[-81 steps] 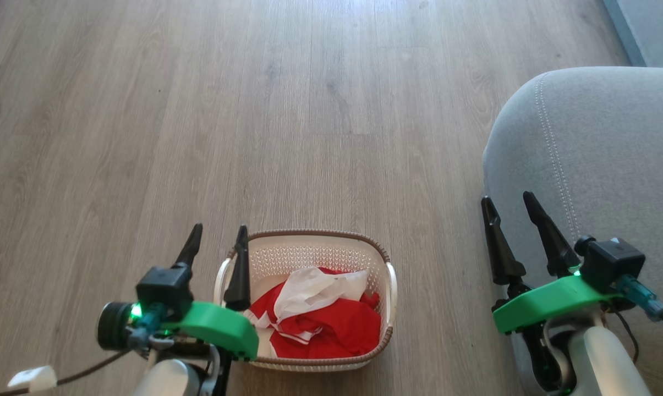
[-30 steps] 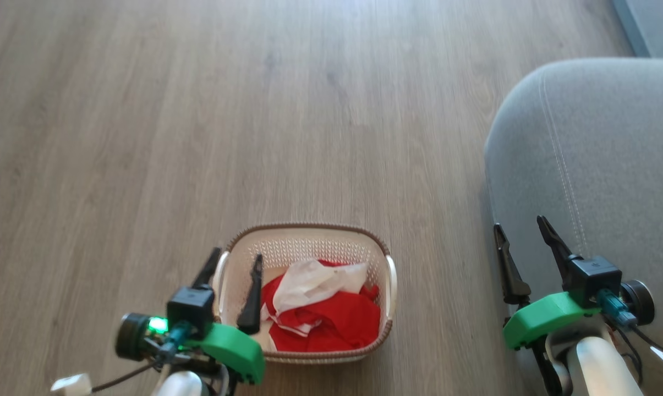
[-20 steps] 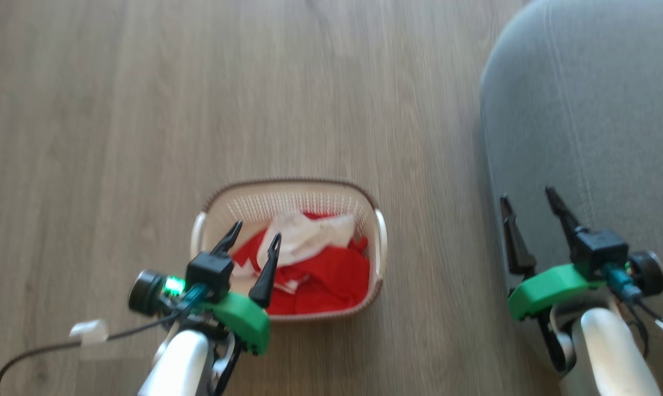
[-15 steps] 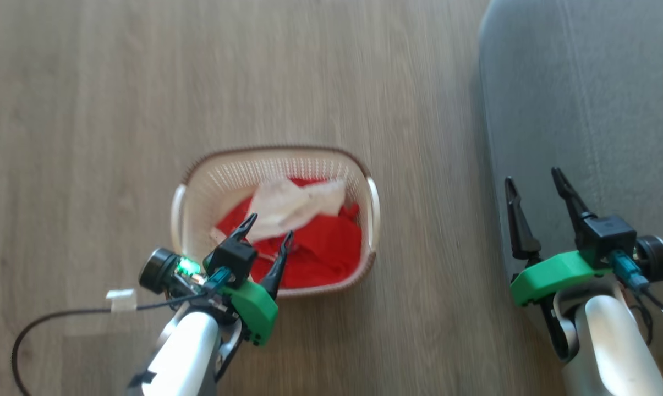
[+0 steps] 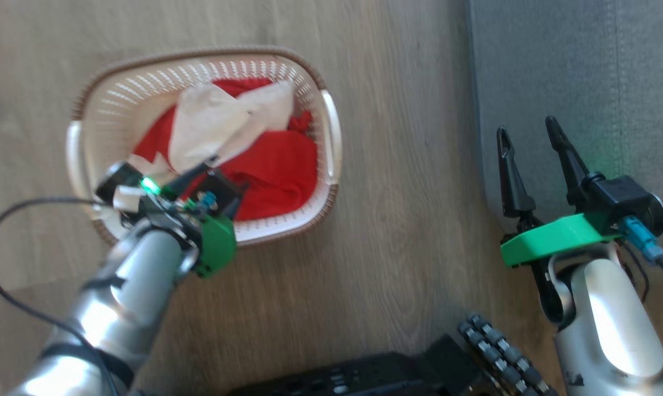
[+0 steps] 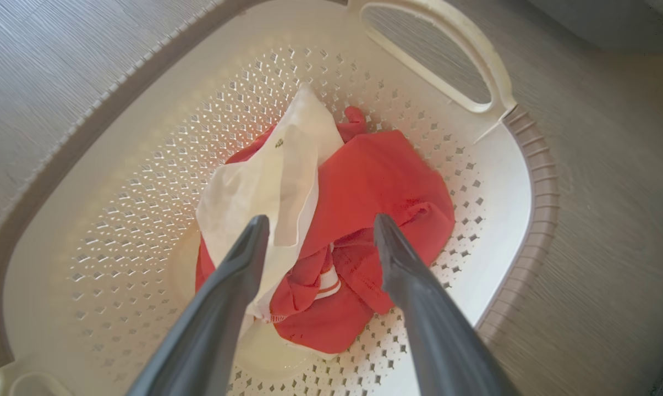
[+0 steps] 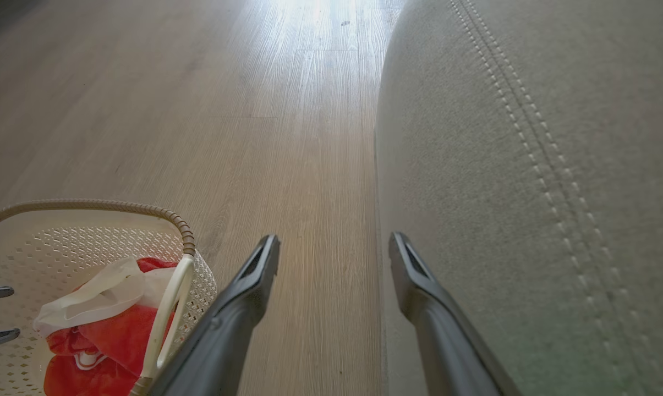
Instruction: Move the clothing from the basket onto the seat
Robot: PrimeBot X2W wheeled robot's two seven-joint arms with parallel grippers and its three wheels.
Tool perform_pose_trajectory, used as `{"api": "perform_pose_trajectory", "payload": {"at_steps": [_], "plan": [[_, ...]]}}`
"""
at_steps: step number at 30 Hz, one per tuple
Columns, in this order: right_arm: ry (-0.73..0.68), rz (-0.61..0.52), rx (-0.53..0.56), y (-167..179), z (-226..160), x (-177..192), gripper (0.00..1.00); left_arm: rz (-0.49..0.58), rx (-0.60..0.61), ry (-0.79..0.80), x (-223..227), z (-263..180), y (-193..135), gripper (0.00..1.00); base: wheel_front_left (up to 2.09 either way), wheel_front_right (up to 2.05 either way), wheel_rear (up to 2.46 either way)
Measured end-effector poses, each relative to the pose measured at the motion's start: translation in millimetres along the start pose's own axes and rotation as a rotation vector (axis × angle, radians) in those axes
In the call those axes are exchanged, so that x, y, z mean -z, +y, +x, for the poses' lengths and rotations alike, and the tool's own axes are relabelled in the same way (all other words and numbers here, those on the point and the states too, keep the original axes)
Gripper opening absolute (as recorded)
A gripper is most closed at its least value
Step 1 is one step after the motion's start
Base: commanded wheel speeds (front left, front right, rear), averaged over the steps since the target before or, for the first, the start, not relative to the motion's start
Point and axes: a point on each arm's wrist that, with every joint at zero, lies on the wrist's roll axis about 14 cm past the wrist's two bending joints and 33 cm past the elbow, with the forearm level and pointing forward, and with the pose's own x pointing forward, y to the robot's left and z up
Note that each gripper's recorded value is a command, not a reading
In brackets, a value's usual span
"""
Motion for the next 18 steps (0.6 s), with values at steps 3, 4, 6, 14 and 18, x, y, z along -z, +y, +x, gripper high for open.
{"api": "perform_pose_trajectory", "payload": {"at_steps": [3, 4, 6, 14, 18], "plan": [[0.031, 0.009, 0.025, -9, 1, 13, 1.00, 0.072, 0.043, 0.070, 23, 20, 5, 1.00, 0.00, 0.00, 0.00], [0.045, 0.011, 0.031, -11, 0, 19, 1.00, 0.089, 0.043, 0.091, 30, 27, 9, 1.00, 0.00, 0.00, 0.00], [0.064, 0.016, 0.039, -14, -1, 27, 1.00, 0.126, 0.050, 0.121, 41, 39, 15, 1.00, 0.00, 0.00, 0.00], [0.080, 0.014, 0.062, -21, 1, 35, 1.00, 0.206, 0.131, 0.202, 71, 70, 7, 1.00, 0.00, 0.00, 0.00], [0.085, 0.020, 0.067, -22, 0, 38, 1.00, 0.240, 0.152, 0.235, 81, 78, 3, 1.00, 0.00, 0.00, 0.00]]}}
